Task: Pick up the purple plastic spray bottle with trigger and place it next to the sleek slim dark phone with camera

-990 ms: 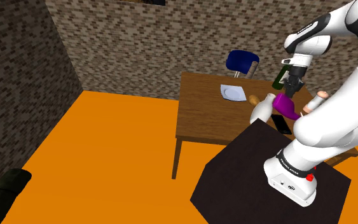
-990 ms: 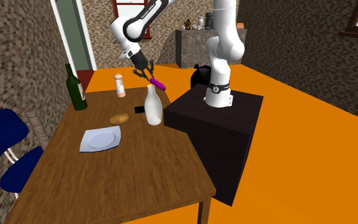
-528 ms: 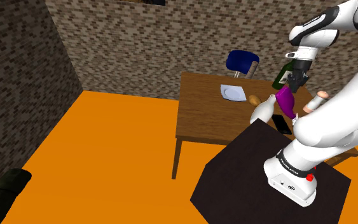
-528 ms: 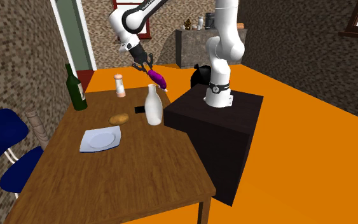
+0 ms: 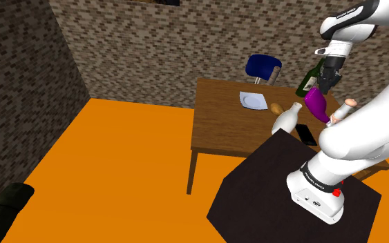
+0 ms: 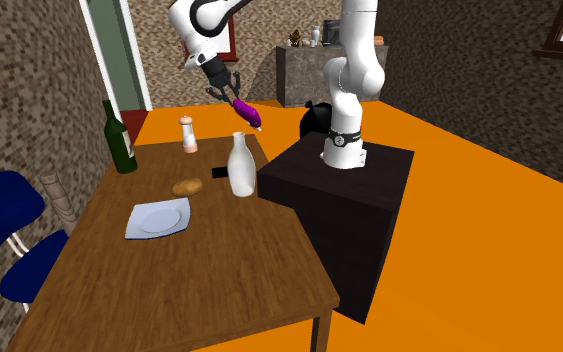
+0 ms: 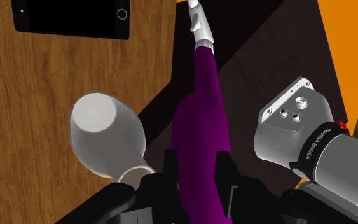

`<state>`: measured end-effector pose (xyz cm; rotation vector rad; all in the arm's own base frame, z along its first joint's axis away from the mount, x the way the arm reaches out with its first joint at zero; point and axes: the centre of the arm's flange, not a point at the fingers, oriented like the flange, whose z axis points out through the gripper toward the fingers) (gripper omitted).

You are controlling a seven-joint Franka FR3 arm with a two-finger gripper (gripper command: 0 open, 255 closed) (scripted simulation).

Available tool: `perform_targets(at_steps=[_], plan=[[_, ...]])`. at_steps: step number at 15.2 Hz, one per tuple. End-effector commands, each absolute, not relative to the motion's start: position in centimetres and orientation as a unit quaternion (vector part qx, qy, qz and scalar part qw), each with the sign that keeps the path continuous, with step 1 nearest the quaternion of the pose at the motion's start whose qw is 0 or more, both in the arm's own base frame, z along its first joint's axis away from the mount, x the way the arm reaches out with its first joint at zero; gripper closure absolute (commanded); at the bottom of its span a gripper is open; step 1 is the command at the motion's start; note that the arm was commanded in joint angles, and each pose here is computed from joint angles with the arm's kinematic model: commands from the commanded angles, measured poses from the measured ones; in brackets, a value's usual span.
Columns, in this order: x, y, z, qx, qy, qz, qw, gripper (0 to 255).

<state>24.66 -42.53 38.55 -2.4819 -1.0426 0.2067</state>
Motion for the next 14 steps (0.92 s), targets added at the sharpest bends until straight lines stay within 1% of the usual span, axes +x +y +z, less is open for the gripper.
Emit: perform_targets(at_steps=[1, 7, 8, 9, 14], plan=[[24.6, -42.6, 39.6, -0.897, -0.377, 0.075, 0.219, 255], [24.6, -42.6, 42.8, -0.897, -0.377, 0.075, 0.219, 255], [24.6, -42.5, 42.3, -0.897, -0.377, 0.075, 0.219, 255], [24.6, -42.5, 42.3, -0.897, -0.377, 0.075, 0.219, 0], [19.4, -43.4, 36.8, -0.904, -0.369, 0.008, 0.218, 0]])
